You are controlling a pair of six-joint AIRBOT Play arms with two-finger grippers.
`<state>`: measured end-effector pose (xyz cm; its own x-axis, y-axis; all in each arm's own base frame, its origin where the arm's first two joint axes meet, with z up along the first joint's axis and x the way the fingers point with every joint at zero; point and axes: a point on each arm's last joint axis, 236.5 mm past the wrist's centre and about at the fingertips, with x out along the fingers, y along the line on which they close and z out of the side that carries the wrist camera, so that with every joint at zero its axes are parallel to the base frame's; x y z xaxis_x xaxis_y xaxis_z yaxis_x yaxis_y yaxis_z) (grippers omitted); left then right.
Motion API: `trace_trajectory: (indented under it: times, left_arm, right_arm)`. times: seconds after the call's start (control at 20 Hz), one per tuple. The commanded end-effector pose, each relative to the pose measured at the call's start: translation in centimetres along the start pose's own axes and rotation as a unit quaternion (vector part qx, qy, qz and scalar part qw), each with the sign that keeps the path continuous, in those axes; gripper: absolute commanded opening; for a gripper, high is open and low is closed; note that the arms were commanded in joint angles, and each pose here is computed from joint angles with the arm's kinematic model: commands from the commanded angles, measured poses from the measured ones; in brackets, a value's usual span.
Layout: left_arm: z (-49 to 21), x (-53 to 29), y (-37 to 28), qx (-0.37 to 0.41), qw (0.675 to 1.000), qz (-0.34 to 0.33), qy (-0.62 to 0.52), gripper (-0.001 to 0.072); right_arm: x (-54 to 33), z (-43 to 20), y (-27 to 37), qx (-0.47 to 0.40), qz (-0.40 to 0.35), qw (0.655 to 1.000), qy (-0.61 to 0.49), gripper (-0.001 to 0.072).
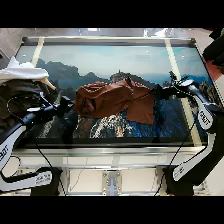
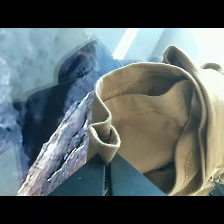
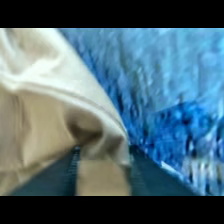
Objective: Fold the shirts.
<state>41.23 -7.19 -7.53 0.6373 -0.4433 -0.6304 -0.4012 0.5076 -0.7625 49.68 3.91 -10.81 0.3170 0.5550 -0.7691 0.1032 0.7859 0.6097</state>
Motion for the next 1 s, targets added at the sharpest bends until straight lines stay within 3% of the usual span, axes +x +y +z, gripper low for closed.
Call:
trace_trajectory:
  times: [0.0,0.25,0.45,0.6,0.7,0.8,0.95]
  left_arm:
    - [0.0,0.0,-0.1,0.003,1.0,-0.001,-0.001,0.0011]
    - [2.0,-3.1,-3.6,0.052,0.997,-0.037,-0.043,0.001]
    - [5.8,-13.2,-11.1,0.115,0.972,-0.12,-0.164,0.001]
    - [5.8,-23.7,-16.8,0.184,0.927,-0.186,-0.267,0.0008]
    - [5.1,-31.9,-19.9,0.225,0.879,-0.214,-0.361,0.0008]
    - [4.3,-39.4,-21.7,0.249,0.83,-0.206,-0.455,0.0007]
    - [0.9,-44.6,-24.8,0.331,0.791,-0.146,-0.493,0.0008]
  right_arm:
    - [0.1,-2.0,0.8,-0.004,0.016,0.999,0.045,0.0019]
    - [-3.9,-2.9,5.3,-0.047,0.055,0.994,0.083,0.0009]
    - [-13.8,-3.1,13.3,-0.151,0.068,0.985,0.049,0.001]
    - [-22.1,-6.6,19.1,-0.23,0.06,0.971,0.023,0.001]
    - [-28.1,-9.1,22.2,-0.282,0.02,0.959,-0.029,0.001]
    - [-34.0,-11.0,24.7,-0.334,-0.036,0.935,-0.112,0.0009]
    - [-44.2,-13.7,30.0,-0.375,-0.089,0.877,-0.288,0.0009]
